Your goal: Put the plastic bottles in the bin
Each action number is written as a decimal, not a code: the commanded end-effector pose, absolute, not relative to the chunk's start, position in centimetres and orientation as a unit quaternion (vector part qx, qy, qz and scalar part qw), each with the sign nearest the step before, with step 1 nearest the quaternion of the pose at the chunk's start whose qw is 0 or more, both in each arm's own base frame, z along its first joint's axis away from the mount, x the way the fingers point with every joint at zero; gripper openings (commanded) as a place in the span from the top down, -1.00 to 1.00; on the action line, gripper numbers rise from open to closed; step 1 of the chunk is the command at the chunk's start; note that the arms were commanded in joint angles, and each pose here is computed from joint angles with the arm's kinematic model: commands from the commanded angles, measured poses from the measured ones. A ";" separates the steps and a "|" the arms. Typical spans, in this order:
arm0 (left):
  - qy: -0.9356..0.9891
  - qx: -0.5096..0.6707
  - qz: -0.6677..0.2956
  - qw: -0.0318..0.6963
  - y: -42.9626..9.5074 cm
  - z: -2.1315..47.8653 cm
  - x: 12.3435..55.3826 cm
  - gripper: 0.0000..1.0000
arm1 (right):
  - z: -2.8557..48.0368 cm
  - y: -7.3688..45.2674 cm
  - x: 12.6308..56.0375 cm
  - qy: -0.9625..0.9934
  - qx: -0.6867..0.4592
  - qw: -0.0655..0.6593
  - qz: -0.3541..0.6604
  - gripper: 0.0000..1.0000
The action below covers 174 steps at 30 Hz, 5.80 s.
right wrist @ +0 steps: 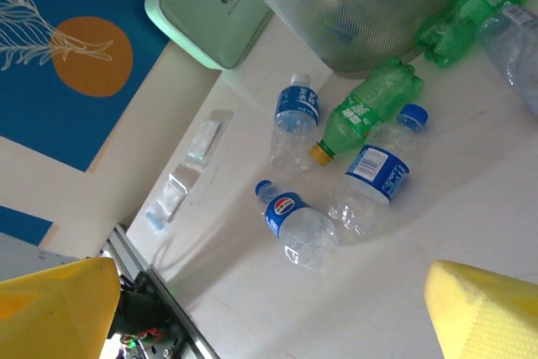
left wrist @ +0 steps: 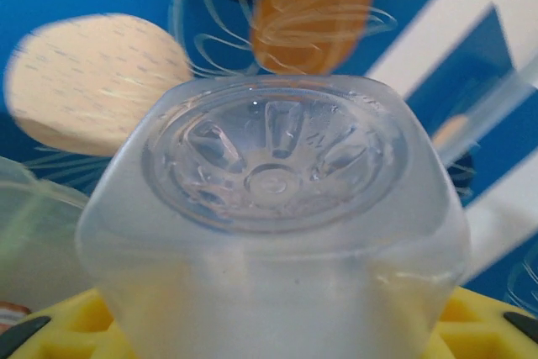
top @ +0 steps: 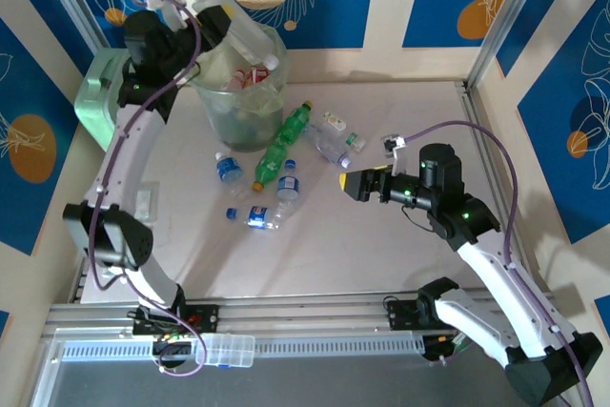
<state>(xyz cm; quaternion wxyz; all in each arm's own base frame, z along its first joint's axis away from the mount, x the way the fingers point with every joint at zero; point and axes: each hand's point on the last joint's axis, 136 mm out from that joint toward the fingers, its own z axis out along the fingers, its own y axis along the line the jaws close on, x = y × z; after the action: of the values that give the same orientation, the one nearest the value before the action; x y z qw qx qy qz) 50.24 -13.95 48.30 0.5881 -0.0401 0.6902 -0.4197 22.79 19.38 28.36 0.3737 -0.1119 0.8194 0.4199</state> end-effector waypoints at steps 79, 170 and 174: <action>0.815 -0.043 -0.284 0.504 -18.2 41.3 46.2 -0.50 | 26.6 22.3 23.6 0.851 -0.173 0.385 0.312 -0.81; 0.855 0.069 -0.279 0.432 -21.9 25.2 32.2 -0.52 | 13.1 17.1 48.6 0.953 -0.096 0.274 0.082 -0.04; 0.850 0.079 -0.294 0.431 -22.4 25.3 32.0 -0.55 | 17.0 17.7 46.3 0.935 -0.091 0.321 0.121 -0.03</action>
<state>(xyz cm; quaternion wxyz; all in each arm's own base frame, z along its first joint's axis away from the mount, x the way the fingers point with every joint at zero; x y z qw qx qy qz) 32.11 -21.57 24.80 0.4260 0.0597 0.8595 -0.2761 46.55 16.58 12.40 0.2565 -0.0973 0.9577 0.0867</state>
